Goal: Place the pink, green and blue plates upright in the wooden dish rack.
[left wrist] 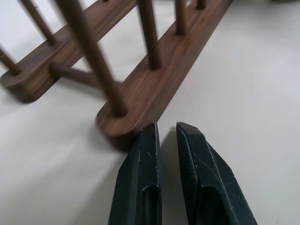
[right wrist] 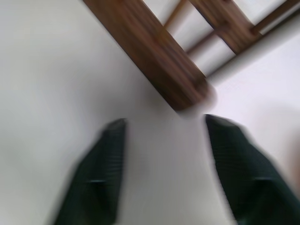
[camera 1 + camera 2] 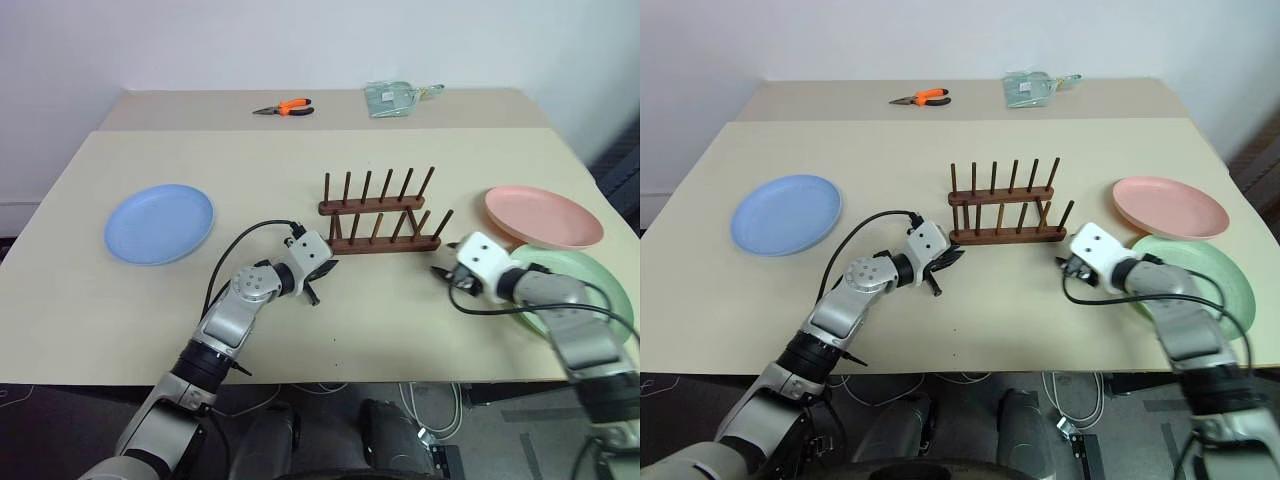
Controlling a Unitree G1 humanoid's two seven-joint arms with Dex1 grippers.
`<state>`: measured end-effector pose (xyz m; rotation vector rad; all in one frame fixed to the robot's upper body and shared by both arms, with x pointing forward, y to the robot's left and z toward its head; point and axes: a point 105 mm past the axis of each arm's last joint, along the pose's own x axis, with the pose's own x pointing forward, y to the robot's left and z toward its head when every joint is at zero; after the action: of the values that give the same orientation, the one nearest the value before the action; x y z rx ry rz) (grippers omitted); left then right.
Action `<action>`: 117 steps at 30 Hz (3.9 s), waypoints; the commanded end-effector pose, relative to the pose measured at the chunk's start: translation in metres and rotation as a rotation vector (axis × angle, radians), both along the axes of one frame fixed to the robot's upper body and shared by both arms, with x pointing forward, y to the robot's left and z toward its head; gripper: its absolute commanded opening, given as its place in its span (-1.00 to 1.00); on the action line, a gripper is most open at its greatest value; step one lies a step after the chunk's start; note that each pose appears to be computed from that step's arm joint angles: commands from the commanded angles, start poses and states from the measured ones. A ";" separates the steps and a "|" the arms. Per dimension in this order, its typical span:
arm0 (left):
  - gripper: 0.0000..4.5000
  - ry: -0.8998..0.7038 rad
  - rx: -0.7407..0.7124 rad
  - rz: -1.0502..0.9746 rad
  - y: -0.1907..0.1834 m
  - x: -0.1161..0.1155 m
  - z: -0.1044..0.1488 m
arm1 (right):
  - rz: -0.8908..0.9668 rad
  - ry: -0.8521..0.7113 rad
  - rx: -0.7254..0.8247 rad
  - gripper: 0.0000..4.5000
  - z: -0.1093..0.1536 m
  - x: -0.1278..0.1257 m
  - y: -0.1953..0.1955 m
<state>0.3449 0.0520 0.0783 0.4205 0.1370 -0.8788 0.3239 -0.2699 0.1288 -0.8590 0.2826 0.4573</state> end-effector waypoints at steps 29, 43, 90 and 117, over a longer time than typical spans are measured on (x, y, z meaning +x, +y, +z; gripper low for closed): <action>-0.76 -0.050 -0.109 -0.323 -0.016 -0.054 0.063 | 0.088 -0.405 0.452 -0.98 0.160 0.001 0.008; -0.76 -0.048 -0.096 -0.297 -0.007 -0.053 0.061 | 0.283 -0.054 0.958 -0.98 0.150 -0.016 0.083; -0.76 -0.002 -0.074 -0.396 -0.020 -0.059 0.049 | -0.431 0.129 0.250 -0.98 -0.008 -0.048 -0.051; -0.76 -0.009 -0.124 -0.302 -0.005 -0.056 0.052 | 0.321 0.119 1.642 -0.98 0.184 -0.005 0.136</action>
<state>0.2926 0.0482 0.1188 0.3321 0.0574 -1.1706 0.3244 -0.1344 0.3017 0.7125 -0.1306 0.8046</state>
